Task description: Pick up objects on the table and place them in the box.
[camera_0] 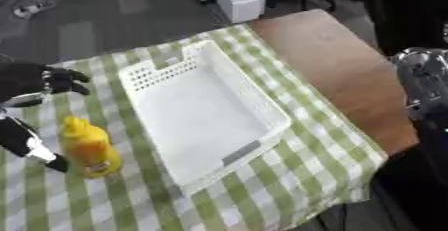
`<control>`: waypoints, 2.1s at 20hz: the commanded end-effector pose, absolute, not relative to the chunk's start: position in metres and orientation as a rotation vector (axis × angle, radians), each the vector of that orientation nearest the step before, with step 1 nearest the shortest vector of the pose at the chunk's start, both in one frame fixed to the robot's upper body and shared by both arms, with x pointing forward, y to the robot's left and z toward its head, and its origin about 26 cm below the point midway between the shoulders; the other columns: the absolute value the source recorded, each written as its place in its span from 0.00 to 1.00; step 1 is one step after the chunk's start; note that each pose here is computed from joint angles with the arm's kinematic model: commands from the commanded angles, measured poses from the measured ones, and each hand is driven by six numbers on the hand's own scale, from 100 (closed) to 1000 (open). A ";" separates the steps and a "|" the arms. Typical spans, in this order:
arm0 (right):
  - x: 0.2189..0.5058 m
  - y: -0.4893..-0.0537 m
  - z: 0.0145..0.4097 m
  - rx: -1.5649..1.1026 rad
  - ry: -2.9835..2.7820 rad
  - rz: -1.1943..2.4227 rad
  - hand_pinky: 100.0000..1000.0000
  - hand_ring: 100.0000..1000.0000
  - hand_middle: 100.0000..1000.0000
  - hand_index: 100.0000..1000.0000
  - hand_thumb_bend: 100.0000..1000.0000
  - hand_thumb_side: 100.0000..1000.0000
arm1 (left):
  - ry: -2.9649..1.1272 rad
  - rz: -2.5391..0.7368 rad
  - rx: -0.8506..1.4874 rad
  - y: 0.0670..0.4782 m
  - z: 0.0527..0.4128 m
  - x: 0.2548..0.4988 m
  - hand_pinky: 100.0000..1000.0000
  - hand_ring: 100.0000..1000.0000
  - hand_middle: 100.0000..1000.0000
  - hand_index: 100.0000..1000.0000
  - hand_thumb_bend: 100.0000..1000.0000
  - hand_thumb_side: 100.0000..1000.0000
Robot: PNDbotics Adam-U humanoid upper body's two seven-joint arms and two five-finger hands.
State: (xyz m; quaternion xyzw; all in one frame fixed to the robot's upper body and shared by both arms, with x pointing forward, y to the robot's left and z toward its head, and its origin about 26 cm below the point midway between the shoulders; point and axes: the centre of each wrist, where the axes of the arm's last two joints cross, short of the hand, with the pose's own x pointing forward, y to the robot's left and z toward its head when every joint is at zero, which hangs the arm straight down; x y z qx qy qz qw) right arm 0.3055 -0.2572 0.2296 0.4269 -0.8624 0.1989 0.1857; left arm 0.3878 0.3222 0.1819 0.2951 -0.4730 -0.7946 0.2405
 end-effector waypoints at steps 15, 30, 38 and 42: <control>0.305 -0.255 0.242 1.225 -2.451 0.600 0.05 0.44 0.50 0.70 0.27 0.72 | -0.915 -2.591 0.401 0.323 0.132 0.398 0.00 0.17 0.41 0.65 0.54 0.58; 0.305 -0.254 0.242 1.229 -2.449 0.610 0.05 0.44 0.50 0.70 0.27 0.71 | -2.037 -2.009 0.236 0.320 0.172 0.391 0.00 0.00 0.03 0.34 0.00 0.68; 0.305 -0.254 0.240 1.230 -2.441 0.619 0.05 0.44 0.50 0.70 0.27 0.72 | -2.316 -1.795 0.263 0.328 0.224 0.404 0.00 0.00 0.02 0.29 0.00 0.65; 0.305 -0.251 0.242 1.246 -2.437 0.618 0.06 0.44 0.50 0.70 0.27 0.72 | -2.392 -1.718 0.249 0.325 0.243 0.414 0.00 0.00 0.02 0.28 0.00 0.65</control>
